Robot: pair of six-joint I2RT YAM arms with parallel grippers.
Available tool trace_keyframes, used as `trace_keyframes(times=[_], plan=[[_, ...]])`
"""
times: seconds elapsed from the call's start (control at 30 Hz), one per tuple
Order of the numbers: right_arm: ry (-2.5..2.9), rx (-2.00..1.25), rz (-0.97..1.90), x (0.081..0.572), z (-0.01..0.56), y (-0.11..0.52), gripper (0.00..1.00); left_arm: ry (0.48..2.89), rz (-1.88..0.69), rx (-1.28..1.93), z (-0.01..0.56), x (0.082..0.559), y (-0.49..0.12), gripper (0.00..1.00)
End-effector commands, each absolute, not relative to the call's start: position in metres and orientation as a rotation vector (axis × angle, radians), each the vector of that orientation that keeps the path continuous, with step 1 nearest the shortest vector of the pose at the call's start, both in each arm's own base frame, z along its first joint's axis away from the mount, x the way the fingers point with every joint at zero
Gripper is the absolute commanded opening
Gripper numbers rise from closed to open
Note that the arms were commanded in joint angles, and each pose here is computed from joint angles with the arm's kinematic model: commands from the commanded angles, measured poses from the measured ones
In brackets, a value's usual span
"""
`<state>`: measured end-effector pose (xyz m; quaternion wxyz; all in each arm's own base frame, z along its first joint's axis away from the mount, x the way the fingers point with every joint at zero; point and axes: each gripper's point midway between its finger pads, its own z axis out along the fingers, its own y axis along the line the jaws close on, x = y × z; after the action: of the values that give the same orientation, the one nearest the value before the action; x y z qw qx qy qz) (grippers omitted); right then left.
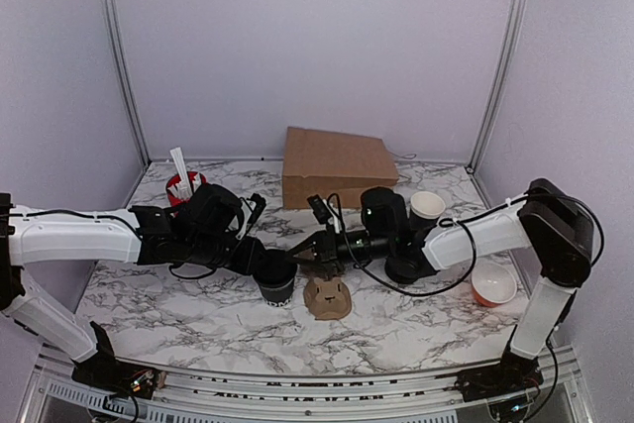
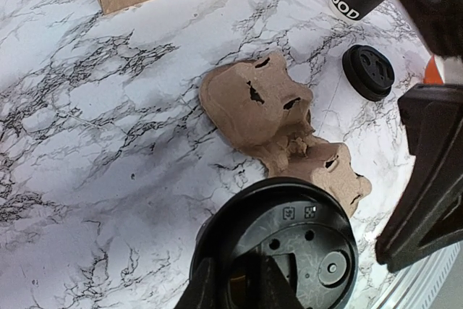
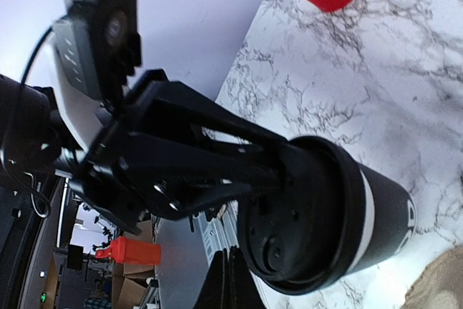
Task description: Pack the takeout coffee
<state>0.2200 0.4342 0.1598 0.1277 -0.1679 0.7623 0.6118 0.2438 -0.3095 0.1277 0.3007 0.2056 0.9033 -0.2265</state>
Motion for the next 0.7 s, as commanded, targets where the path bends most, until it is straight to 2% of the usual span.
trace_keyframes(times=[0.0,0.13,0.27,0.33,0.43,0.67], plan=[[2.108,-0.515,1.720,0.239,0.204,0.442,0.00,2.531,-0.499,0.600,0.092,0.227,-0.292,0.20],[2.153,-0.501,1.717,0.241,0.183,0.446,0.00,2.530,-0.497,0.598,0.092,0.226,-0.291,0.20],[2.393,-0.413,1.659,0.237,0.103,0.440,0.00,2.531,-0.498,0.596,0.092,0.225,-0.291,0.20],[2.449,-0.369,1.671,0.231,0.083,0.435,0.00,2.532,-0.497,0.598,0.091,0.225,-0.291,0.20],[2.452,-0.359,1.642,0.232,0.087,0.430,0.00,2.530,-0.499,0.598,0.092,0.226,-0.291,0.20],[2.303,-0.454,1.554,0.247,0.153,0.432,0.00,2.531,-0.500,0.594,0.091,0.226,-0.292,0.20]])
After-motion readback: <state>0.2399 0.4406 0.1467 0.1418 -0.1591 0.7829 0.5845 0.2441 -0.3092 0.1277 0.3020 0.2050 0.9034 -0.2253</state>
